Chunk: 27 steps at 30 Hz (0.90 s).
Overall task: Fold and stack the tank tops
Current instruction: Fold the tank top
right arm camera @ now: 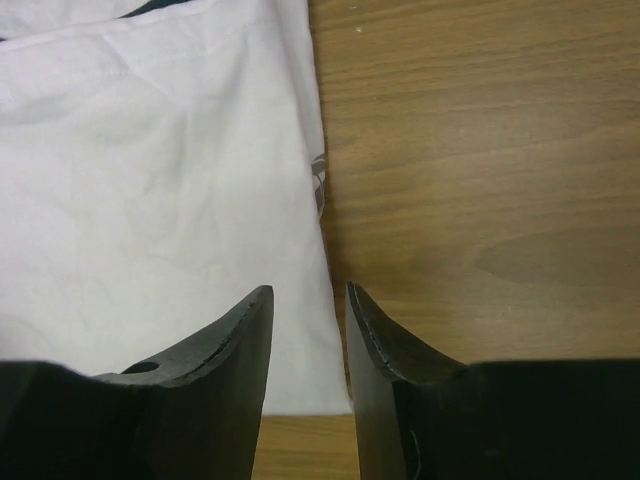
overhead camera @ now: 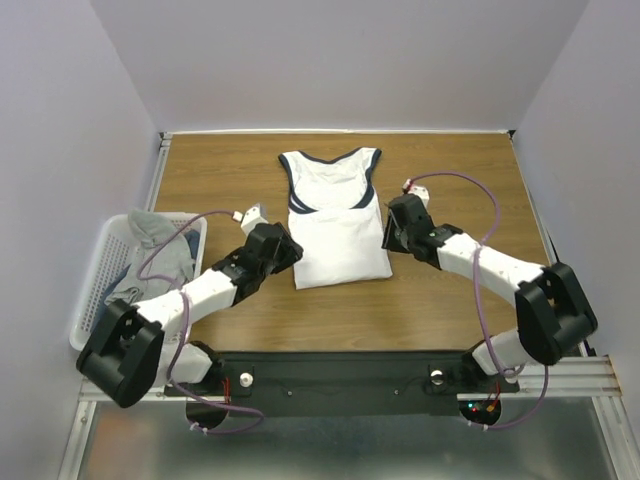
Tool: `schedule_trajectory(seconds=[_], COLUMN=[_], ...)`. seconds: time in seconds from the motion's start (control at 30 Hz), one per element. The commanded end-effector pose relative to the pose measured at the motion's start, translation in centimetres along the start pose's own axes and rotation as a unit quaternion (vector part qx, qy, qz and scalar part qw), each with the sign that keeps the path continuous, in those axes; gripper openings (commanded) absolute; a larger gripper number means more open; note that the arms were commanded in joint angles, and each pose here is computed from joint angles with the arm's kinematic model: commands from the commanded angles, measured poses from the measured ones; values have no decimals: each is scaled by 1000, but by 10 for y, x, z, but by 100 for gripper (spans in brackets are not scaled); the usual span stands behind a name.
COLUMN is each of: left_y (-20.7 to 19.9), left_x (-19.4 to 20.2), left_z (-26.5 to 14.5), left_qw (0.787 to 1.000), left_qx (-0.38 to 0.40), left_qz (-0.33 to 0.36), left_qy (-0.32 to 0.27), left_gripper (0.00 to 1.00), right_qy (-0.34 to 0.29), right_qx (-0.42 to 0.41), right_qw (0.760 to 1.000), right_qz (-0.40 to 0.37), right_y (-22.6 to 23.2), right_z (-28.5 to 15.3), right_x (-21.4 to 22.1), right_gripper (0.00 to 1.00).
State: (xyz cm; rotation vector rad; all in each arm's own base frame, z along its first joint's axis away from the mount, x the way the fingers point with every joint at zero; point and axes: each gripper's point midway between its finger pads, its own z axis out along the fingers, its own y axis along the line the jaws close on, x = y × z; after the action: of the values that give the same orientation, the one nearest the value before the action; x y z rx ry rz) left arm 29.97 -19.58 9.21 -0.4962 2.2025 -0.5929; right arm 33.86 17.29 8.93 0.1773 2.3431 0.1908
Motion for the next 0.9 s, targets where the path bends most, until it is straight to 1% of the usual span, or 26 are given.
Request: schedule_trajectory(seconds=[0.0, 0.07, 0.1, 0.13, 0.17, 0.2, 0.23, 0.37, 0.57, 0.73, 0.87], left_y=[9, 9, 12, 15, 14, 21, 25, 32, 33, 35, 42], left_x=[15, 24, 36, 41, 45, 54, 56, 67, 73, 81, 86], left_z=[-16, -21, -23, -24, -27, -29, -29, -31, -26, -18, -13], left_qw=[999, 999, 999, 999, 998, 998, 997, 996, 995, 995, 995], left_qx=[3, 10, 10, 7, 9, 5, 1, -2, -3, -7, -24], left_qz=[-40, -52, -48, -49, -61, -63, -70, -87, -90, -89, -85], left_qy=[-9, 0, 11, 15, 15, 23, 24, 35, 39, 49, 54], left_gripper=[59, 59, 59, 59, 60, 60, 60, 60, 61, 61, 59], right_qy=[-33, -21, -9, -5, -6, 6, 4, 41, 55, 67, 63], right_qx=[-19, -29, -28, -31, -41, -39, -47, -58, -71, -76, -73], right_qw=[999, 999, 999, 999, 998, 998, 998, 996, 993, 992, 992], right_qz=[29, 33, 31, 34, 38, 41, 47, 62, 73, 78, 85], right_y=[-5, -6, -11, -13, -12, -16, -14, -18, -15, -13, -11], right_z=[-22, -26, -26, -28, -33, -33, -36, -36, -36, -31, -24], right_x=[-9, 2, 14, 18, 19, 31, 29, 58, 69, 77, 75], right_gripper=[44, 47, 50, 52, 52, 53, 53, 53, 57, 57, 57])
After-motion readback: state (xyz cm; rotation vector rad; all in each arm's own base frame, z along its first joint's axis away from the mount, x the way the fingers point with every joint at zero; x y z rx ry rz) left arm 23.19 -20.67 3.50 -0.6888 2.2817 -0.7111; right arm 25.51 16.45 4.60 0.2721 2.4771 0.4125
